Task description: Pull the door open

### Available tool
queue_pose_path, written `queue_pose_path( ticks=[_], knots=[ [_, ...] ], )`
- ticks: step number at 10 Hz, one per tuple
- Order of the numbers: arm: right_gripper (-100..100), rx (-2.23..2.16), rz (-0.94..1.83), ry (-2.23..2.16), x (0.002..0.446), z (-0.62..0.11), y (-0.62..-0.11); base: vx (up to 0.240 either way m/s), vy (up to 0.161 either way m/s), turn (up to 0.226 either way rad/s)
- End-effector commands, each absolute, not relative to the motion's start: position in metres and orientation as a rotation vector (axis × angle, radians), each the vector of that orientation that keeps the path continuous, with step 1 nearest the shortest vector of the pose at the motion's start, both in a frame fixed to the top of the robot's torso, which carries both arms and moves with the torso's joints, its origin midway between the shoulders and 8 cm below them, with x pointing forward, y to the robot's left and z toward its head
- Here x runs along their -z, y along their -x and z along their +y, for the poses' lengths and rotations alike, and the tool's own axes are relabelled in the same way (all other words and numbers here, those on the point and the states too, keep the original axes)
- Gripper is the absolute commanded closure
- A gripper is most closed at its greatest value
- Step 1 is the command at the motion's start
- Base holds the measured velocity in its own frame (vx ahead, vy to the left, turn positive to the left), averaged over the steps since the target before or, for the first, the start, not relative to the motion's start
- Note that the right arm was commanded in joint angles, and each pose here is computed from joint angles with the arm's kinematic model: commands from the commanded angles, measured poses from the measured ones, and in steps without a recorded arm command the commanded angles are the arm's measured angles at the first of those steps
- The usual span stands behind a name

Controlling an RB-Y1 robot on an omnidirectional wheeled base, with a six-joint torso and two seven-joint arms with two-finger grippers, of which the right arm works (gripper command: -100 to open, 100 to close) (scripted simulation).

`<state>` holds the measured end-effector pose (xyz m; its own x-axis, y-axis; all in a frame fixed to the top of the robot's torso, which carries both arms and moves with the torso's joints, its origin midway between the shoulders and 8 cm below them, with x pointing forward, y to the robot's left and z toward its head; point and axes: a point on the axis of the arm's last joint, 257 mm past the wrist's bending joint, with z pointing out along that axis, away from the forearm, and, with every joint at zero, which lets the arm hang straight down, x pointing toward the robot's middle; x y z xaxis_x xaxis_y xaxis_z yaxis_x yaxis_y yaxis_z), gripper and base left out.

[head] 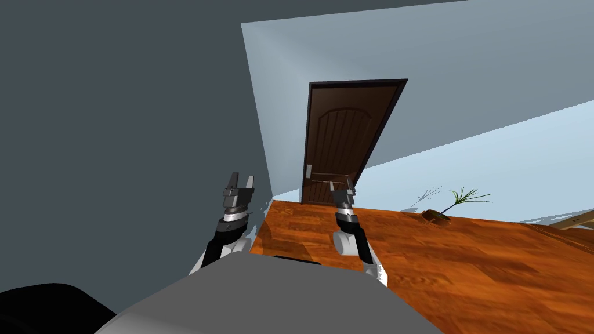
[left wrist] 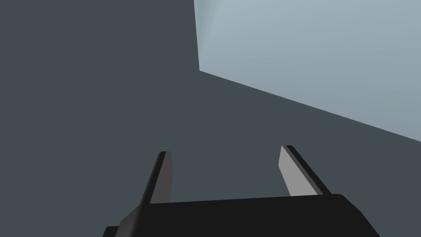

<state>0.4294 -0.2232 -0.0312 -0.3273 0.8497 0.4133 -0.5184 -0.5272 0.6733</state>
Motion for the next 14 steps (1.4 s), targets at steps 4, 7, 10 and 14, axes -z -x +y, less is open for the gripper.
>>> queue_pose_path(
  ticks=[4, 7, 10, 14],
  knots=[
    [-100, -2.076, 0.536, -1.097, 0.063, -0.213, -0.455, 0.094, 0.038, -0.029],
    [-100, -2.145, 0.531, -1.197, 0.085, -0.205, -0.471, 0.093, 0.039, -0.031],
    [-100, -2.205, 0.523, -1.302, 0.107, -0.198, -0.486, 0.106, 0.036, -0.029],
    [-100, -2.27, 0.504, -1.445, 0.136, -0.189, -0.504, 0.093, 0.04, -0.028]
  ],
)
